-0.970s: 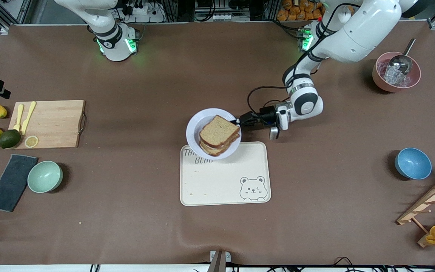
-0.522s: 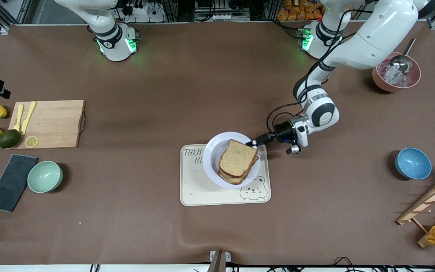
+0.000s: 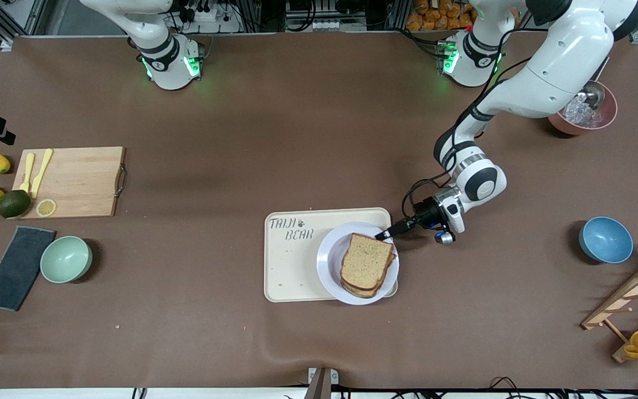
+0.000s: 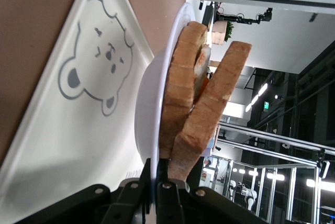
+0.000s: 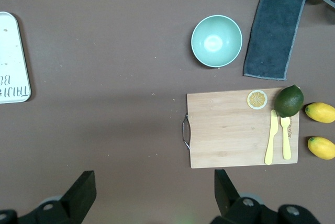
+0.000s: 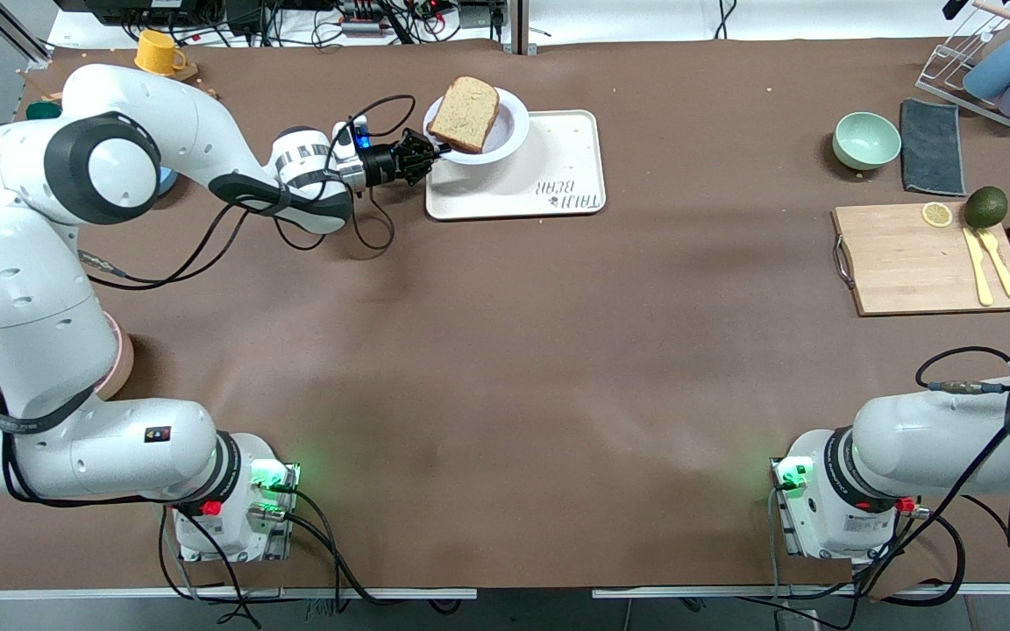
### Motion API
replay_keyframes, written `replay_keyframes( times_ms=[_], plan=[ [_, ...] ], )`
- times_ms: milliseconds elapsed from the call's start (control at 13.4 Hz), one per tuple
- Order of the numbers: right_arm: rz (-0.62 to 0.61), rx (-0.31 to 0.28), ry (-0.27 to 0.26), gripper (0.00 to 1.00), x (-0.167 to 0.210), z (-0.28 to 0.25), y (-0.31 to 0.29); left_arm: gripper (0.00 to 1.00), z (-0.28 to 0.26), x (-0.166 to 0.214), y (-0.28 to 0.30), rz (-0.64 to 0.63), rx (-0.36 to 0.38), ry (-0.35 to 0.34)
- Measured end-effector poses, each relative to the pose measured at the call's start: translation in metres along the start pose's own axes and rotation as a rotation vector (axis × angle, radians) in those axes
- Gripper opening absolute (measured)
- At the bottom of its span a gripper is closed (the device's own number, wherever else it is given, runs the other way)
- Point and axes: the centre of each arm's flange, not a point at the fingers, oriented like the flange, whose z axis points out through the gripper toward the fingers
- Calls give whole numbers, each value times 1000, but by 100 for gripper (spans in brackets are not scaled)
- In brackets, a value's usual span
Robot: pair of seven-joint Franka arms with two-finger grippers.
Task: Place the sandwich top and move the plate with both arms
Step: 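Adjust the plate on the tray and open the left gripper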
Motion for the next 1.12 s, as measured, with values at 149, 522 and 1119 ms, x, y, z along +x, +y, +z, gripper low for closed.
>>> replay_keyframes(
  times_ms=[149, 522, 1119],
  plan=[
    [0, 0, 0, 100, 0, 0, 0, 5, 4, -1, -16, -21, 15, -1],
    [0, 0, 0, 100, 0, 0, 0, 5, 10, -16, -33, 0, 42, -23],
    [0, 0, 0, 100, 0, 0, 0, 52, 6, -20, -18, 42, 78, -13]
  ],
)
